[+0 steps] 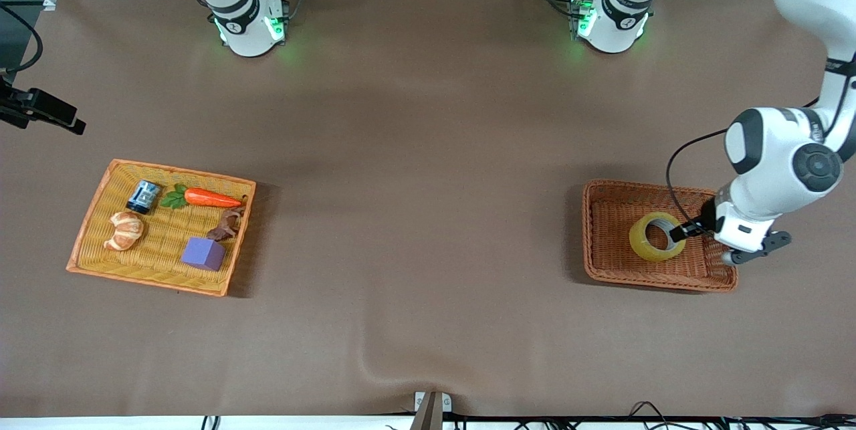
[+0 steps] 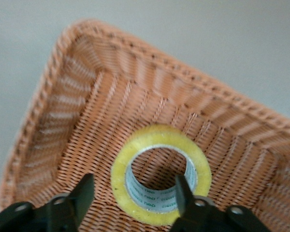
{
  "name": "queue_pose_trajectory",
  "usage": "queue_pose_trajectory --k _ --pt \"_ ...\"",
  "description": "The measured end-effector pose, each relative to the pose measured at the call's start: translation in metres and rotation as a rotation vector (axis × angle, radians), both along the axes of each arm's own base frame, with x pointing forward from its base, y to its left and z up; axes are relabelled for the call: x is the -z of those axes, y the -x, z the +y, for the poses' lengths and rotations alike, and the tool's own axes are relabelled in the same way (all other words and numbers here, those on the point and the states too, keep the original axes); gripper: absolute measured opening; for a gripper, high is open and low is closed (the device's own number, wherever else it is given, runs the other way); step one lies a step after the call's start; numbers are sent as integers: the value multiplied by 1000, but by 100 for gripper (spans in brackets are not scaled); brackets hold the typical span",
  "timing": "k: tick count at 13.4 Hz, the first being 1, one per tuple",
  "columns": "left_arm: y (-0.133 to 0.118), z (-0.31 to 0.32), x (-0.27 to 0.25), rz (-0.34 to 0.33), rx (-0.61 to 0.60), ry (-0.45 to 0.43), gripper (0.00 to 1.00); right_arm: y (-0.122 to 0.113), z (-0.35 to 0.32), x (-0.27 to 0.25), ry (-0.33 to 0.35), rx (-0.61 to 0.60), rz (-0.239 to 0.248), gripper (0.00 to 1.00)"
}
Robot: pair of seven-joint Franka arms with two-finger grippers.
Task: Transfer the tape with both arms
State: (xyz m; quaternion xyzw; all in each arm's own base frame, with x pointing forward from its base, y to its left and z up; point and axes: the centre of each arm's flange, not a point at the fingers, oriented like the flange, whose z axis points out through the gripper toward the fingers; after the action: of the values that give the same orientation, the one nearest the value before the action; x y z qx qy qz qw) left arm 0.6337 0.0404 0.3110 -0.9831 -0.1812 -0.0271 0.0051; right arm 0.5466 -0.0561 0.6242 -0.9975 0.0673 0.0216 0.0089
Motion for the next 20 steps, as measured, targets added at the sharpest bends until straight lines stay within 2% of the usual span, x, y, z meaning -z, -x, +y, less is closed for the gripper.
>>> queue_pose_trajectory --k 1,2,5,7,9,16,20 --pt "-6 4 -26 4 -5 -12 93 0 0 0 0 0 -1 100" --pt "-10 8 -56 19 -12 -26 100 0 0 -1 0 0 -2 100" --pt "-14 -3 -150 59 -4 -46 100 0 1 -2 0 1 -2 100" --pt "-11 -19 -202 32 14 -53 100 0 1 -2 0 0 -3 100" --pt "-6 -26 -239 -16 85 -65 100 0 1 -2 0 0 -4 100" --pt "31 -20 -301 36 337 -114 100 0 11 -4 -1 -15 2 100" --pt "45 12 -313 29 327 -25 100 0 11 -4 -1 -15 3 100"
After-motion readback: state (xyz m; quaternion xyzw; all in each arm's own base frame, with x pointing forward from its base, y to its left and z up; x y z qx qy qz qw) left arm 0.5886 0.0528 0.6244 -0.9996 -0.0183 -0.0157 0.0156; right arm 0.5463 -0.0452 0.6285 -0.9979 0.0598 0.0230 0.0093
